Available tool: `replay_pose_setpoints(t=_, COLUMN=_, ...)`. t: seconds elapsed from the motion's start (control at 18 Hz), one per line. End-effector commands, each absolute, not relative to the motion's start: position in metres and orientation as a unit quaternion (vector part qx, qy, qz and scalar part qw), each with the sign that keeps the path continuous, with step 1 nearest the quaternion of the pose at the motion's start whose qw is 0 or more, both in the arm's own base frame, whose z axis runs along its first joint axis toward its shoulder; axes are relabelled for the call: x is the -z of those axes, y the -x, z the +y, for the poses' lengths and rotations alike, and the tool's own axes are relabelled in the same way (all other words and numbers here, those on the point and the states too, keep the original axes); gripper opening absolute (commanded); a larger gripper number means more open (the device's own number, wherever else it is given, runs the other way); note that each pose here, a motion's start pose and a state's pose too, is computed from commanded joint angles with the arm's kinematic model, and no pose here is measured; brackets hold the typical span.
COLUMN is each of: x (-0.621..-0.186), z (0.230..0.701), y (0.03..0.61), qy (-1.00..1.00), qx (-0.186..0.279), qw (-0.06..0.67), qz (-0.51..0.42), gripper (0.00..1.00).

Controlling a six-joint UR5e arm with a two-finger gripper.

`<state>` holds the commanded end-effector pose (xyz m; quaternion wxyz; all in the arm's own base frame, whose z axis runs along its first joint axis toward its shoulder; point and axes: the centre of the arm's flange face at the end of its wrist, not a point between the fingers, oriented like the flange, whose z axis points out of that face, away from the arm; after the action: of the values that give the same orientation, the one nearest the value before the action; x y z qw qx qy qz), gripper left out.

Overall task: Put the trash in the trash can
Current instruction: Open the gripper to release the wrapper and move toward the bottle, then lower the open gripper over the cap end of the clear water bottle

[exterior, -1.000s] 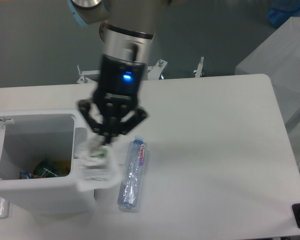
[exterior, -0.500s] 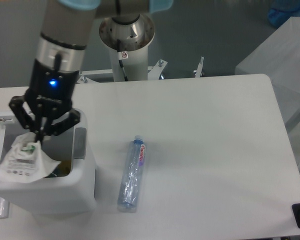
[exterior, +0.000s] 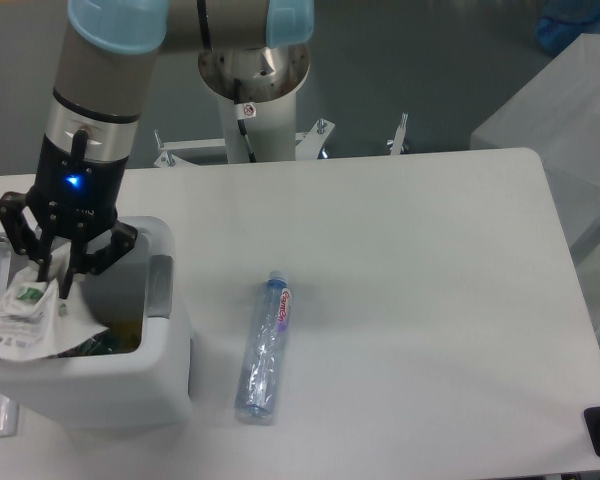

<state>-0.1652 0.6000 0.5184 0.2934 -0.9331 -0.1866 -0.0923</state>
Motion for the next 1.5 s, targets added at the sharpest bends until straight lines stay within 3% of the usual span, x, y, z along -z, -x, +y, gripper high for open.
replay_pose_setpoints(t=0.39, x=-0.525, z=0.591, y=0.180, qy=0.930, qx=0.077, qw=0.297, qz=-0.202, gripper=1.00)
replay_pose_setpoints(t=0.56, x=-0.525, z=0.560, y=0.257, qy=0.897, qx=0.082, qw=0.302, qz=-0.311, gripper=1.00)
replay_pose_setpoints(t=0.72, x=-0.522, z=0.541, y=0.312, qy=0.876, qx=0.073, qw=0.324, qz=-0.349, gripper=1.00)
replay_pose_setpoints(t=1.11, x=-0.463, z=0.529, y=0.388, qy=0.874, qx=0.024, qw=0.272, qz=-0.402, gripper=1.00)
replay_pose_setpoints(t=1.5, x=-0.384, z=0.546, y=0.405, qy=0.924, qx=0.025, qw=0.221, qz=-0.311, gripper=1.00)
